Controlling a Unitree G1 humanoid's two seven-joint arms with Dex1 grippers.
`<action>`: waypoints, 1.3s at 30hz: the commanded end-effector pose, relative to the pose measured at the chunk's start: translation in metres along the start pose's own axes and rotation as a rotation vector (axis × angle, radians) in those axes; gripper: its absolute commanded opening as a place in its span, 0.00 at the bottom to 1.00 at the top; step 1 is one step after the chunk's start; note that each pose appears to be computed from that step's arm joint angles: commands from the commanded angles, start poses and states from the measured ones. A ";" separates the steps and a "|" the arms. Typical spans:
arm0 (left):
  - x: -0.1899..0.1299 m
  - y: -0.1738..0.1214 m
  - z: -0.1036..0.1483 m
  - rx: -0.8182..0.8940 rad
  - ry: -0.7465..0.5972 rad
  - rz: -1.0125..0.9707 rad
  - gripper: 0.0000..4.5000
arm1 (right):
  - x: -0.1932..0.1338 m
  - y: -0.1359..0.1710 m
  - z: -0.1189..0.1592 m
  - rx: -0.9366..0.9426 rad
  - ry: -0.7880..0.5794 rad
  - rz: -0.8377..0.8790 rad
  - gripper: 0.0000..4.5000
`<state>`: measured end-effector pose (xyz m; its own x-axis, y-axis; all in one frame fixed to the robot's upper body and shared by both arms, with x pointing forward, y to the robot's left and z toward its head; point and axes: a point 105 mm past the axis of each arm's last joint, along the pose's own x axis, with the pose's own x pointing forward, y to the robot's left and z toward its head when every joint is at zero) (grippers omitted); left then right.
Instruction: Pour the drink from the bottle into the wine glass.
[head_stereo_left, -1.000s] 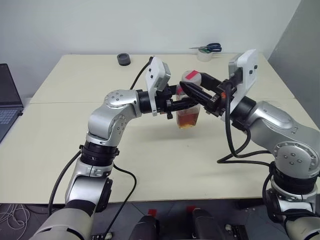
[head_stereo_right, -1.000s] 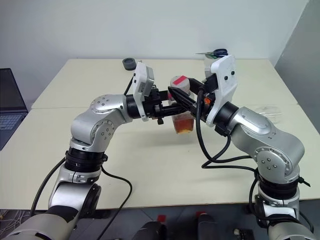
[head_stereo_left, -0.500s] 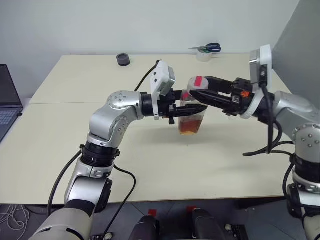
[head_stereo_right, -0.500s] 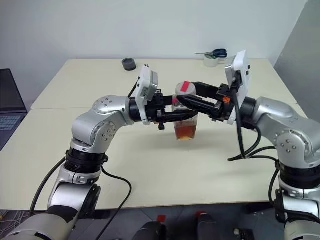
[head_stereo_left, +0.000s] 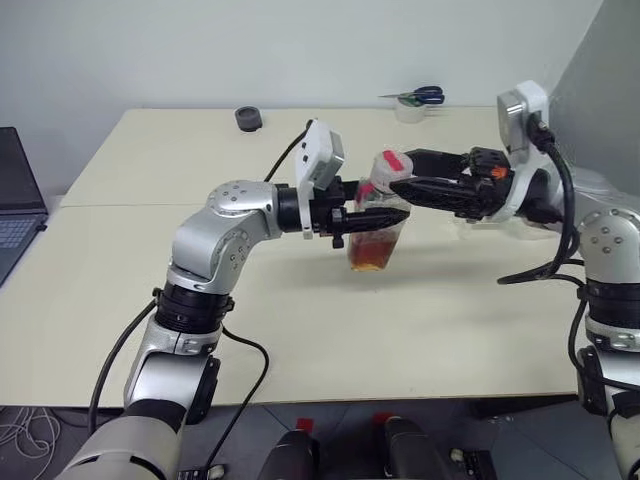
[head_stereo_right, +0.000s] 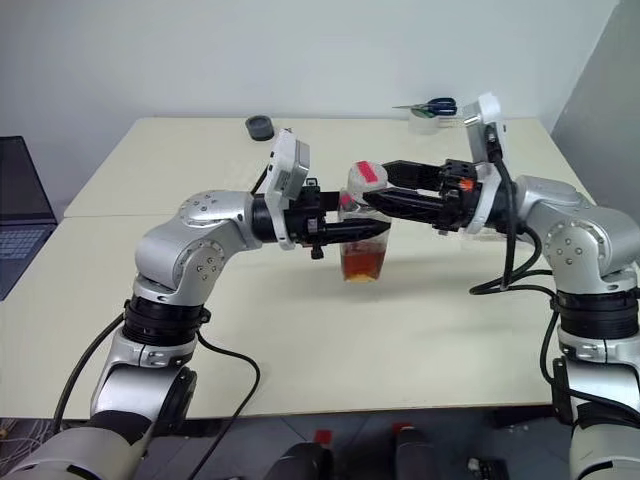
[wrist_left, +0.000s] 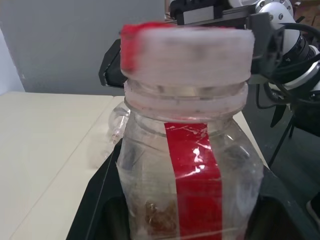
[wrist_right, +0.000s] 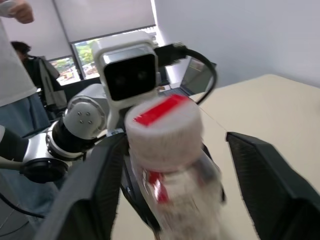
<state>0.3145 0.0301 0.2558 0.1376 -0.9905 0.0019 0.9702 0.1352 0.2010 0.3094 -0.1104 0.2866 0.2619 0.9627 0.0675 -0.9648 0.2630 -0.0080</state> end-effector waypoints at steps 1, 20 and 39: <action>-0.001 -0.009 0.020 0.073 -0.065 -0.031 0.42 | -0.012 0.011 0.018 -0.047 -0.028 -0.041 0.99; 0.006 -0.003 0.019 0.070 -0.096 -0.009 0.42 | 0.014 0.044 0.030 -0.193 -0.149 -0.235 0.99; 0.005 0.000 0.021 0.076 -0.096 -0.005 0.42 | 0.014 0.031 0.022 -0.221 -0.142 -0.278 0.99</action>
<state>0.3158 0.0249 0.2569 0.1326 -0.9896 0.0555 0.9692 0.1412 0.2016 0.2882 -0.0889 0.3022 0.5077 0.8357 0.2093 -0.8277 0.5406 -0.1504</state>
